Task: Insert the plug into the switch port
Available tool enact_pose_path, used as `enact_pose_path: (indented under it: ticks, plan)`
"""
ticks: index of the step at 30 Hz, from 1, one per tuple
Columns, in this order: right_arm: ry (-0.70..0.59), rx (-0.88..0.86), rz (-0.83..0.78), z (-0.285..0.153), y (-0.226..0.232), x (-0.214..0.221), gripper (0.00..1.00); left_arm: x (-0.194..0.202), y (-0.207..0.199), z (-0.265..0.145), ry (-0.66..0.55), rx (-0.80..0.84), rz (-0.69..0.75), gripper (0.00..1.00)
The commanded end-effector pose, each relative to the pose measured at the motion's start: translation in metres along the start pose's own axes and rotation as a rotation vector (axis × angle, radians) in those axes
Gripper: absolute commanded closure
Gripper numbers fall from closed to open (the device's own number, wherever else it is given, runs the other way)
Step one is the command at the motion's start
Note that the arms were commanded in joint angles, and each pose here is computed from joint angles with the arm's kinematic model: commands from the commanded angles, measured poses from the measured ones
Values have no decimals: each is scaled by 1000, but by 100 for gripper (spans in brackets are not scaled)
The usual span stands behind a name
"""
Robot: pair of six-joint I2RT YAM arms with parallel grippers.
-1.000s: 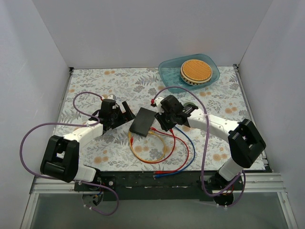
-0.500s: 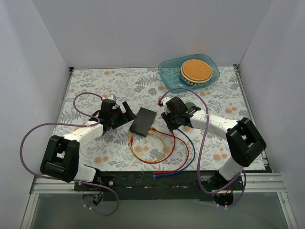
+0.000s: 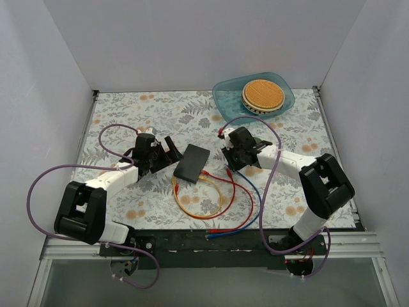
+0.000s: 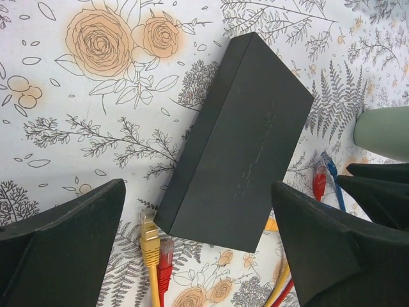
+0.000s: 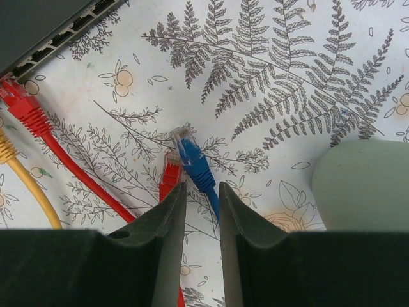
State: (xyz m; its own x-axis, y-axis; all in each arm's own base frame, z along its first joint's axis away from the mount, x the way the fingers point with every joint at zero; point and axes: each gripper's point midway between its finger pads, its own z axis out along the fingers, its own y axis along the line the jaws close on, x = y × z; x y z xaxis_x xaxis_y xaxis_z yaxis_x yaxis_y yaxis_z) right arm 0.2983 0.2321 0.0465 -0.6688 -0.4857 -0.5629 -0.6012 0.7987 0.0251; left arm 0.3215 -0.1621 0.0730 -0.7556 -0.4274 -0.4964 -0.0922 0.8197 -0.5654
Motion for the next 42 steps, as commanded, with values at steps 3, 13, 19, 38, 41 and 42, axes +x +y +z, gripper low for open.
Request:
enact_pose_path:
  ticks: [3, 13, 19, 38, 41, 42]
  plan:
    - [-6, -36, -6, 9, 3, 4, 68, 1, -3, 0, -4, 23, 8, 2]
    - [21, -5, -1, 17, -5, 11, 69, 1, -5, 0, -1, 33, 8, 2]
    - [53, 0, 4, 31, -8, 20, 76, 2, -4, 0, 1, 33, 13, 2]
    - [-123, 81, -23, -18, -22, -23, 99, 1, -6, -2, -5, 42, 18, 2]
    - [-154, 107, -16, -27, -26, -28, 99, 2, -5, -1, -1, 43, 16, 2]
    - [-159, 116, -15, -28, -27, -28, 99, 2, -6, -1, -1, 45, 15, 2]
